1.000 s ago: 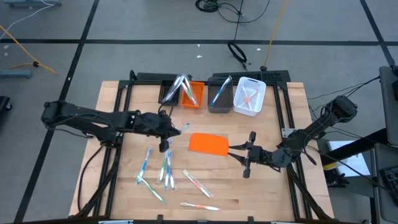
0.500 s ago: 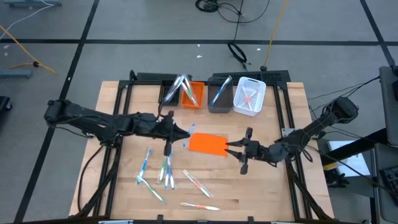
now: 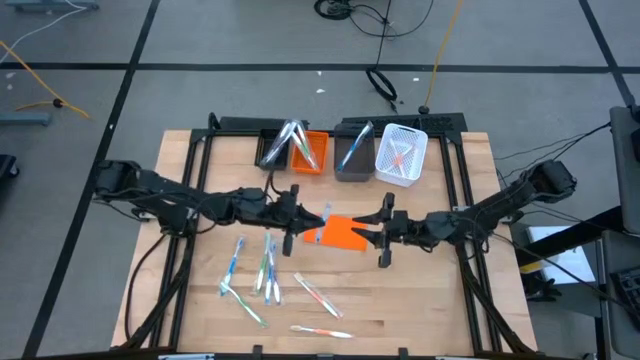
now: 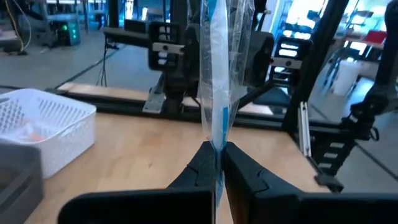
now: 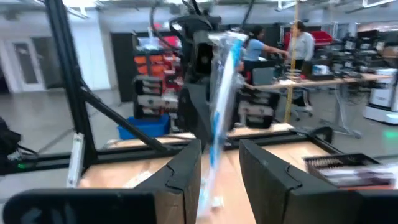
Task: Pick & Place Toothbrushes
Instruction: Put the blue toothbrush into the black transparent bin
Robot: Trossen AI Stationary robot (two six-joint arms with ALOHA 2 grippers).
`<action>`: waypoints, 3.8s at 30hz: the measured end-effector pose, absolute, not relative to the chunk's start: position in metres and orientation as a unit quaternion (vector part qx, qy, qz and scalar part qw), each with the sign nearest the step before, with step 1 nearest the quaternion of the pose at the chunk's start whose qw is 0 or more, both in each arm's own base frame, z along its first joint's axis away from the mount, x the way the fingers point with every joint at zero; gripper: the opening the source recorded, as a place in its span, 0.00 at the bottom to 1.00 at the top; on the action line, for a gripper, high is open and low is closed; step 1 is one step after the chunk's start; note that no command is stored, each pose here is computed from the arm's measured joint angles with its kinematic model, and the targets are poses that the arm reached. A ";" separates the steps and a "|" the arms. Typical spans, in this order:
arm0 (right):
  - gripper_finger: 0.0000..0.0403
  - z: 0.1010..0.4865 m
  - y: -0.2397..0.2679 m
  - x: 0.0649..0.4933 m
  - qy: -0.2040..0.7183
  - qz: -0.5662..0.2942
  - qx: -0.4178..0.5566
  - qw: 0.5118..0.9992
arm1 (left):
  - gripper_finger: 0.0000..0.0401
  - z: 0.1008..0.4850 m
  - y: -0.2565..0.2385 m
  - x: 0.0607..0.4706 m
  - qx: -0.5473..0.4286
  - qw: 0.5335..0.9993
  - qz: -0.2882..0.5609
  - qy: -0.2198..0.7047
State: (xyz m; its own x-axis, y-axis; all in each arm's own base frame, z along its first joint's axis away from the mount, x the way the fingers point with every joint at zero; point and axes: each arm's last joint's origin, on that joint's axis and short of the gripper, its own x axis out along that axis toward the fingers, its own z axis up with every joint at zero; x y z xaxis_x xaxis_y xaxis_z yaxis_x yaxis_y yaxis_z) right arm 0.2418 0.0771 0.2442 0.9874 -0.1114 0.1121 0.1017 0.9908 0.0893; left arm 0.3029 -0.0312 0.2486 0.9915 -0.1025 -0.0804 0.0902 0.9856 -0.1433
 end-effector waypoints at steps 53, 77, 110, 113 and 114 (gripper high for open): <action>0.19 0.240 0.052 0.305 -0.101 -0.002 0.079 0.992 | 0.01 0.230 -0.036 0.321 -0.071 0.997 -0.040 0.006; 0.04 0.236 0.053 0.306 -0.079 -0.004 0.071 0.994 | 0.09 0.227 -0.036 0.321 -0.078 0.996 -0.037 0.022; 0.04 0.253 0.020 0.287 -0.050 -0.107 0.051 0.992 | 0.57 0.224 -0.035 0.321 -0.095 0.995 -0.027 0.034; 0.04 0.253 0.006 0.287 -0.055 -0.141 0.051 0.987 | 0.57 0.224 -0.035 0.321 -0.104 0.993 -0.026 0.040; 0.04 0.254 0.000 0.287 -0.060 -0.151 0.053 0.985 | 0.57 0.223 -0.035 0.321 -0.105 0.993 -0.026 0.042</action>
State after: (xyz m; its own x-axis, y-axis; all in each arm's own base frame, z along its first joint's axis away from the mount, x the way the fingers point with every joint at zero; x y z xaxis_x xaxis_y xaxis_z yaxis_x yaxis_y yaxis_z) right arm 0.2874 0.0002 0.2542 0.9472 -0.3041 0.1021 0.2913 0.9487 0.1228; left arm 0.3211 -0.0354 0.2230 0.9951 -0.0605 -0.0784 0.0428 0.9766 -0.2106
